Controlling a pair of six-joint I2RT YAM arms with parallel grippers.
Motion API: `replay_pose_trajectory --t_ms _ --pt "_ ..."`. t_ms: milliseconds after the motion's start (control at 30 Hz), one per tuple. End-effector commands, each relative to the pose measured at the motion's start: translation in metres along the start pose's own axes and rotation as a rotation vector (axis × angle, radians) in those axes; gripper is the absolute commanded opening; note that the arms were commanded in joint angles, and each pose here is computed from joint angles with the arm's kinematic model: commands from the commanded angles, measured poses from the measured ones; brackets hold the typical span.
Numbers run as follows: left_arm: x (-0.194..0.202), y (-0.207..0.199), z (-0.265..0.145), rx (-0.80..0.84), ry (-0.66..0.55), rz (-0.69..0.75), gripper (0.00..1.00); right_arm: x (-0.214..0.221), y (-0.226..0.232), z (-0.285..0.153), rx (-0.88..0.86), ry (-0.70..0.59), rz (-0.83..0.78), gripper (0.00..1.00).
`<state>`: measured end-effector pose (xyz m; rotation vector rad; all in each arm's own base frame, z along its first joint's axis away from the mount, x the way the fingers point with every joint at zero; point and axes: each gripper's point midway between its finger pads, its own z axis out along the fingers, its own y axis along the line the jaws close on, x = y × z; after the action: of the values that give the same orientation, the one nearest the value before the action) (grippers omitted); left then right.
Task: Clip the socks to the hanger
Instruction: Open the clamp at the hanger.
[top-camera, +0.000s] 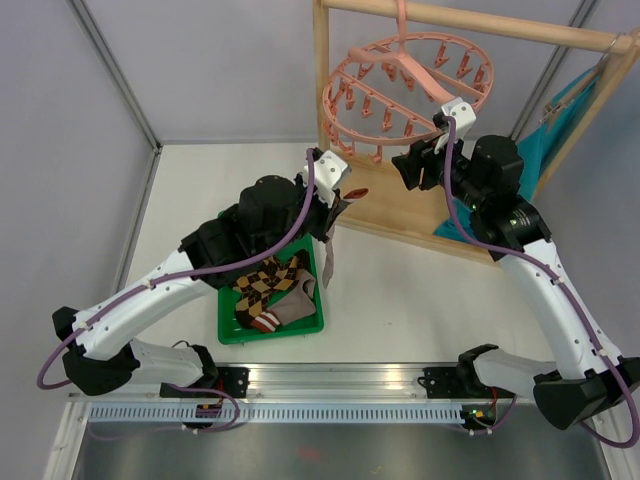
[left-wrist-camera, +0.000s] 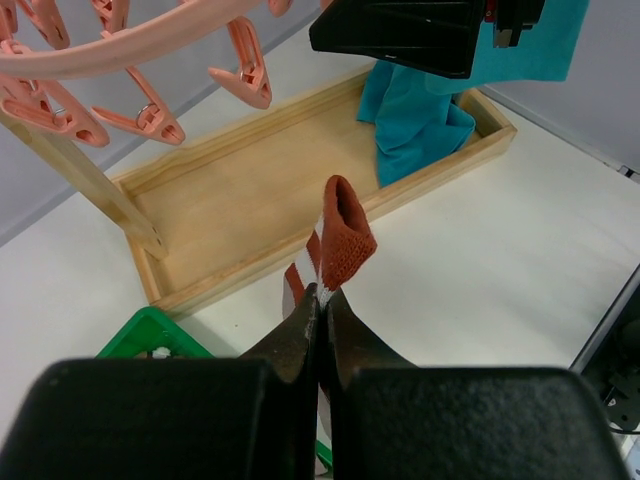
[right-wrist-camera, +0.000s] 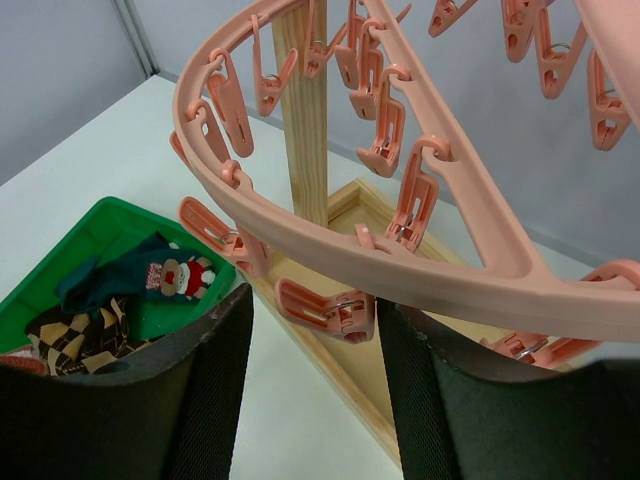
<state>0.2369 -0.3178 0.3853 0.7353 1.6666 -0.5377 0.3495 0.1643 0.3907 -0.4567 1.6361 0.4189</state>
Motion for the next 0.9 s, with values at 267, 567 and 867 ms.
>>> replay_pose_trajectory --t_ms 267,567,867 --pt "-0.012 -0.009 0.007 0.045 -0.054 -0.055 0.02 -0.035 0.003 -0.003 0.015 -0.1 -0.018 0.47" --pt "-0.009 -0.019 0.019 0.085 -0.063 -0.071 0.02 -0.044 0.007 -0.005 0.017 -0.115 0.03 0.29" --pt "-0.009 -0.025 0.036 0.119 -0.128 -0.087 0.02 -0.049 0.016 -0.009 0.012 -0.11 0.123 0.0"
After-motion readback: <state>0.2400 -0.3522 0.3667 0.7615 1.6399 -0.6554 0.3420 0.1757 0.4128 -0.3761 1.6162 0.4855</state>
